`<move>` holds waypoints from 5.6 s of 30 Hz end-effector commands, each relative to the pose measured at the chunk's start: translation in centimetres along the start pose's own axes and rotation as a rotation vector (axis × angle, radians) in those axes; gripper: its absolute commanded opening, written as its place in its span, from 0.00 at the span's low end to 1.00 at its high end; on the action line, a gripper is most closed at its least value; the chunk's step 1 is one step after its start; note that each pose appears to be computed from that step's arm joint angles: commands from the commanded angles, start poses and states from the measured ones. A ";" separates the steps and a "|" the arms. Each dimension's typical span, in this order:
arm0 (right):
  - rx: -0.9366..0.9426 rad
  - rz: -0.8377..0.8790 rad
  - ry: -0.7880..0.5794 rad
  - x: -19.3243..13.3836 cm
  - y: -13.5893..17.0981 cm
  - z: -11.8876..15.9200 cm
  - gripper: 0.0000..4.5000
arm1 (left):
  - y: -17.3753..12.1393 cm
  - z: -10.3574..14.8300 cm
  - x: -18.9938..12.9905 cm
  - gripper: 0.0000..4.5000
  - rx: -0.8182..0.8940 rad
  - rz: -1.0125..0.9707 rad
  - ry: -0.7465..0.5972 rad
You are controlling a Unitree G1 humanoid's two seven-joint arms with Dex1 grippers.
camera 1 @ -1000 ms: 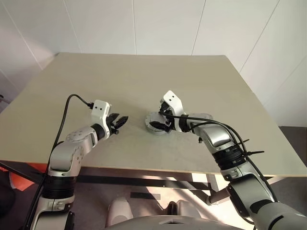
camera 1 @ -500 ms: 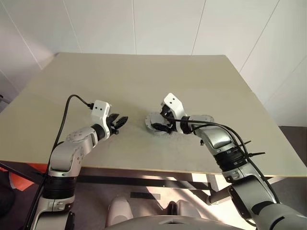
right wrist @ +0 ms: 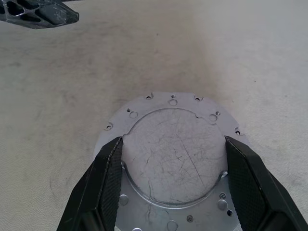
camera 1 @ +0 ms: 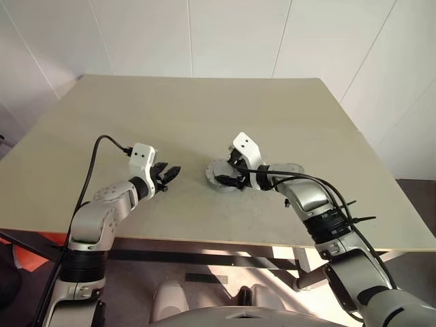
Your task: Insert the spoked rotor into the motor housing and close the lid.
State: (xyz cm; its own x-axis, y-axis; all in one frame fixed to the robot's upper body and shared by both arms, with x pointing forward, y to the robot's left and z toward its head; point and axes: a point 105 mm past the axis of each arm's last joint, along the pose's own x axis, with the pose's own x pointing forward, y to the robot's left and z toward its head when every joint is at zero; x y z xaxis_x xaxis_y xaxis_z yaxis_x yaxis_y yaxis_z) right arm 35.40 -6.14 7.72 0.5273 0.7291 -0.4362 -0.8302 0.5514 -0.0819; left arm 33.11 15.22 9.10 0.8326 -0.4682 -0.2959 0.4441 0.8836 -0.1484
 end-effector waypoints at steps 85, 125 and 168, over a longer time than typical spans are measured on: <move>0.014 0.015 0.070 -1.0 -1.0 -1.8 0.69 | -0.7 0.5 0.0 0.54 0.014 -0.011 -0.022; 0.017 0.024 0.142 -0.6 -0.9 -3.3 0.69 | -6.5 1.3 6.2 0.01 -0.377 -0.301 -0.001; 0.338 0.114 -0.001 -5.1 -2.5 1.4 0.99 | -7.2 -2.7 7.6 0.00 -0.450 -0.284 0.240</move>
State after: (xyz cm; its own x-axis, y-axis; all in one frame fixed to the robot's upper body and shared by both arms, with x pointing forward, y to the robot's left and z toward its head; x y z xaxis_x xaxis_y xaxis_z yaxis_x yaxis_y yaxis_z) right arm 34.40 -9.94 10.57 0.4069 0.8019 -0.4375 -0.7952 0.5466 0.2625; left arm 35.68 4.95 7.21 0.5966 -0.7400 -0.3105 0.4563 0.6311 -0.6273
